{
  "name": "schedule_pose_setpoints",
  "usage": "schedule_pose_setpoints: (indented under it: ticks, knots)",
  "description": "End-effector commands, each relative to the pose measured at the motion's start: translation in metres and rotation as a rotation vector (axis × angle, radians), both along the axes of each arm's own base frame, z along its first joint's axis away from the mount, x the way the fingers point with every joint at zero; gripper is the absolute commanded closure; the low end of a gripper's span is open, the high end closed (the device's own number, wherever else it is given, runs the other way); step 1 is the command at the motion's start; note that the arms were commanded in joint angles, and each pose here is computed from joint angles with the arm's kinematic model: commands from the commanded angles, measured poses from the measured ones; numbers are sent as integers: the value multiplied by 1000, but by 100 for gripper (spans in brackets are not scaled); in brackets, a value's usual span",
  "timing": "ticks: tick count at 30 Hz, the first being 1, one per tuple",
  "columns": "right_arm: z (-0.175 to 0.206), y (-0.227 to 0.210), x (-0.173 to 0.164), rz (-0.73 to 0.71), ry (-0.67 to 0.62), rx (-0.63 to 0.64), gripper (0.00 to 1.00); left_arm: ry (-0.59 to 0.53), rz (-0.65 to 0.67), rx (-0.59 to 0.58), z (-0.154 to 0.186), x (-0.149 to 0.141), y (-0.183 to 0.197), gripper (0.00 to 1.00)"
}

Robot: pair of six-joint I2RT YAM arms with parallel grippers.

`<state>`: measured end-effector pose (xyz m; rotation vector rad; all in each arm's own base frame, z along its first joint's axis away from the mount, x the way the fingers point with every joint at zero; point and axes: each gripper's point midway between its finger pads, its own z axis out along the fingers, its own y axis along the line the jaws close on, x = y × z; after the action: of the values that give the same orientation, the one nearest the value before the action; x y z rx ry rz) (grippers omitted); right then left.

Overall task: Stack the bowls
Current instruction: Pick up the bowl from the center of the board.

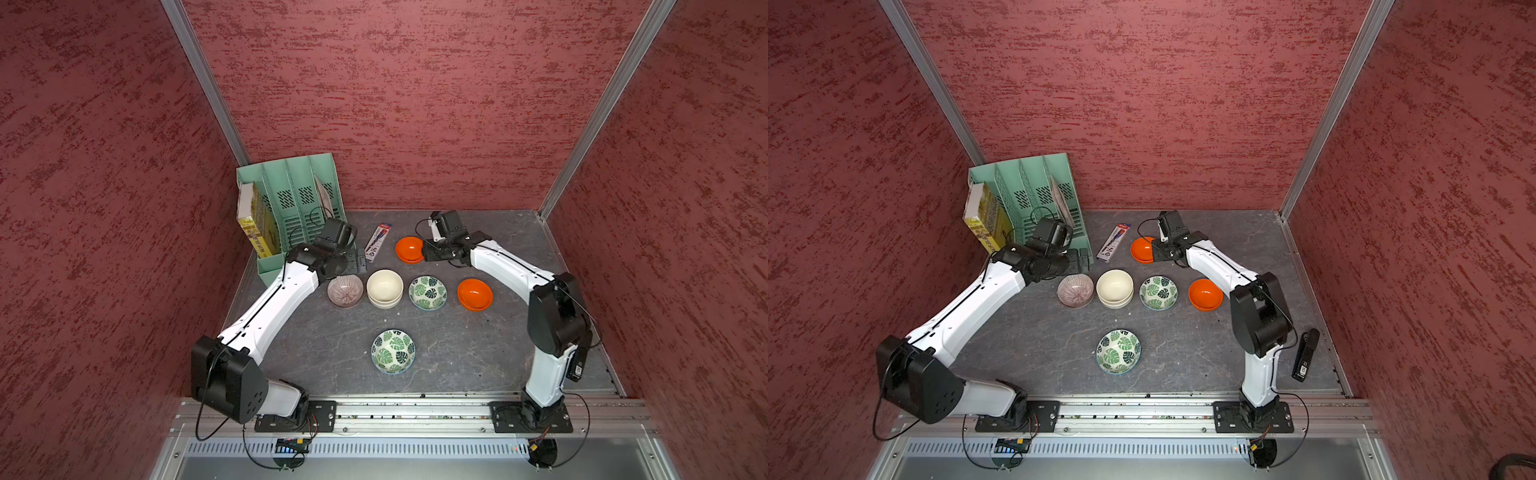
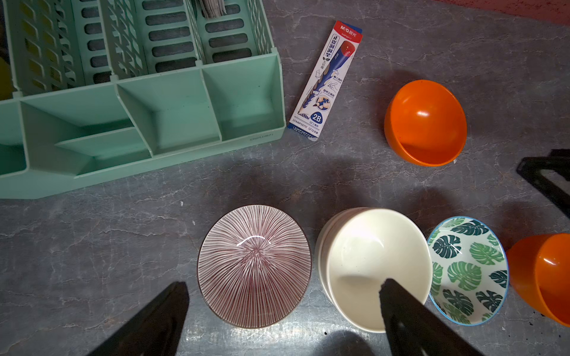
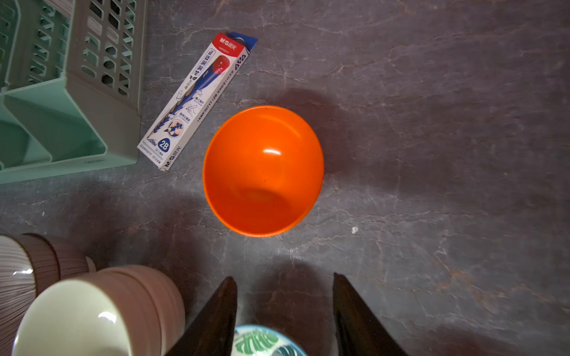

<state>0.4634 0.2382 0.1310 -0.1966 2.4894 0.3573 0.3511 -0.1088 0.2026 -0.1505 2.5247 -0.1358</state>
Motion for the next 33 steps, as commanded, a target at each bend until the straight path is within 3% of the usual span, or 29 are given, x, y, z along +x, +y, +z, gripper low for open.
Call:
schedule_pose_setpoints:
  ticks: [1,19,29,33]
  knots:
    - [-8,6,13,-54,10,18,47,-21,-16,-6,10,0,-3,0]
    - [-47,-5,54,-228,27,-13,49,-28,-10,14,15,-1,-1,0]
    - [-52,-10,71,-245,52,-1,82,-32,-7,22,15,-2,2,0]
    - [-49,-17,74,-257,59,25,89,-32,-4,26,14,-2,4,0]
